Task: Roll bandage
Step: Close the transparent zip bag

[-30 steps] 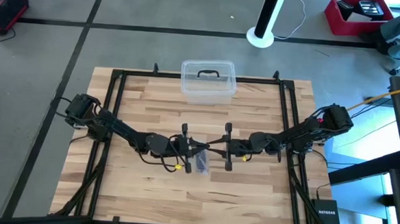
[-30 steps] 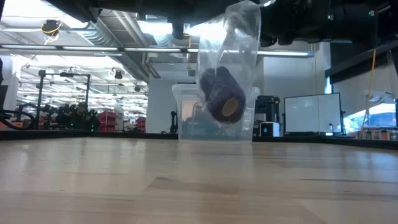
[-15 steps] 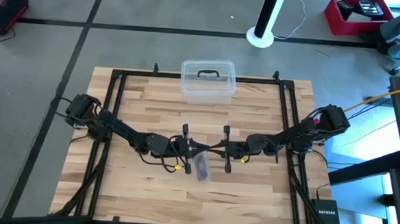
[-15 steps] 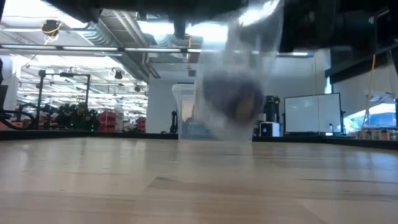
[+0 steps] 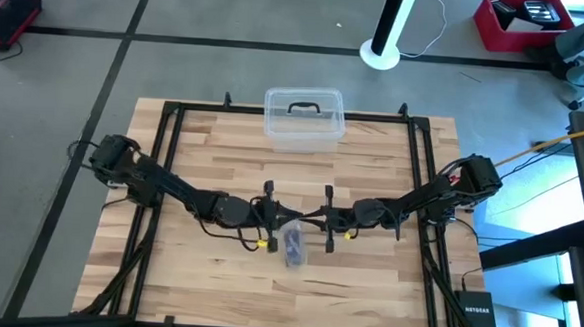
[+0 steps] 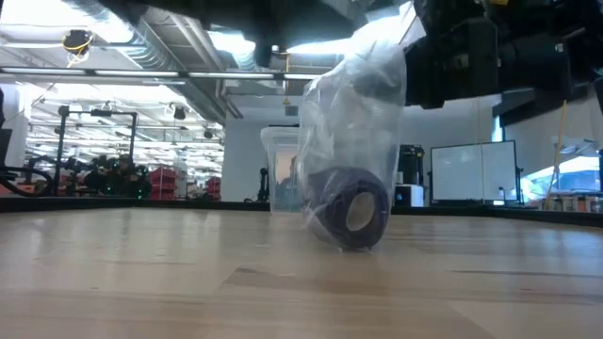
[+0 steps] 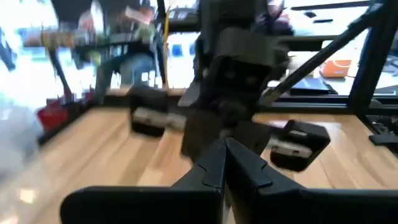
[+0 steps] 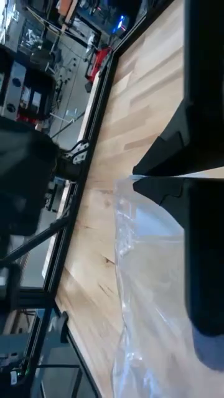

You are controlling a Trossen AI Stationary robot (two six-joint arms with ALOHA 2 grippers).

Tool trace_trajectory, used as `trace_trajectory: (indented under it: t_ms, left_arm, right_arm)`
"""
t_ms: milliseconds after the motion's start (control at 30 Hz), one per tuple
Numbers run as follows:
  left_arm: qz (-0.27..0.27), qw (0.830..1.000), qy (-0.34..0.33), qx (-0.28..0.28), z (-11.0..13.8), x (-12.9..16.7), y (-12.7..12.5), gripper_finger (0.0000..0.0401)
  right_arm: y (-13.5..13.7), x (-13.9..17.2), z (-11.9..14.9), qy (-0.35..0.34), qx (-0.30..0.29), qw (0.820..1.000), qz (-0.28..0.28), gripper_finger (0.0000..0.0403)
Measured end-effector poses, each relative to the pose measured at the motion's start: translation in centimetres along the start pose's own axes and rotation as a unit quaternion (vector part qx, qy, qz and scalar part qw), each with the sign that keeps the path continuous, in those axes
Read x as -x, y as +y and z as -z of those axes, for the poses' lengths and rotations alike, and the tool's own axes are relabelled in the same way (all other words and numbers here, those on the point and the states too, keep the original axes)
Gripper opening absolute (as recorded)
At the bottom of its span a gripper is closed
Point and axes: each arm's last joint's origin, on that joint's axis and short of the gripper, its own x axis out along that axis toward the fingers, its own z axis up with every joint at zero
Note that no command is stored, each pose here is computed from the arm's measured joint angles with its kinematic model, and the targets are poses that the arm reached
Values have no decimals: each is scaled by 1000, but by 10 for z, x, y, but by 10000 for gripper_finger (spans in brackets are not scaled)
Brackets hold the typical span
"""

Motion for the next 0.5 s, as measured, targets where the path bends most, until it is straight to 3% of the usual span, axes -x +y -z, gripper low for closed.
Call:
trace_trajectory:
  t_ms: [100,233,400,500]
  left_arm:
    - [-12,998,59,28,-11,7,9,16]
    - [-31,989,135,50,-30,13,18,57]
    - [-25,981,167,97,-42,10,27,102]
    - [-20,978,178,110,-40,9,31,117]
  right_arm:
    - [-2,1,-6,13,-18,1000,15,7]
    - [-5,-9,-22,87,-30,996,21,7]
    - [-9,-28,-55,221,-21,975,4,5]
    - [-13,-33,-69,265,-4,964,16,9]
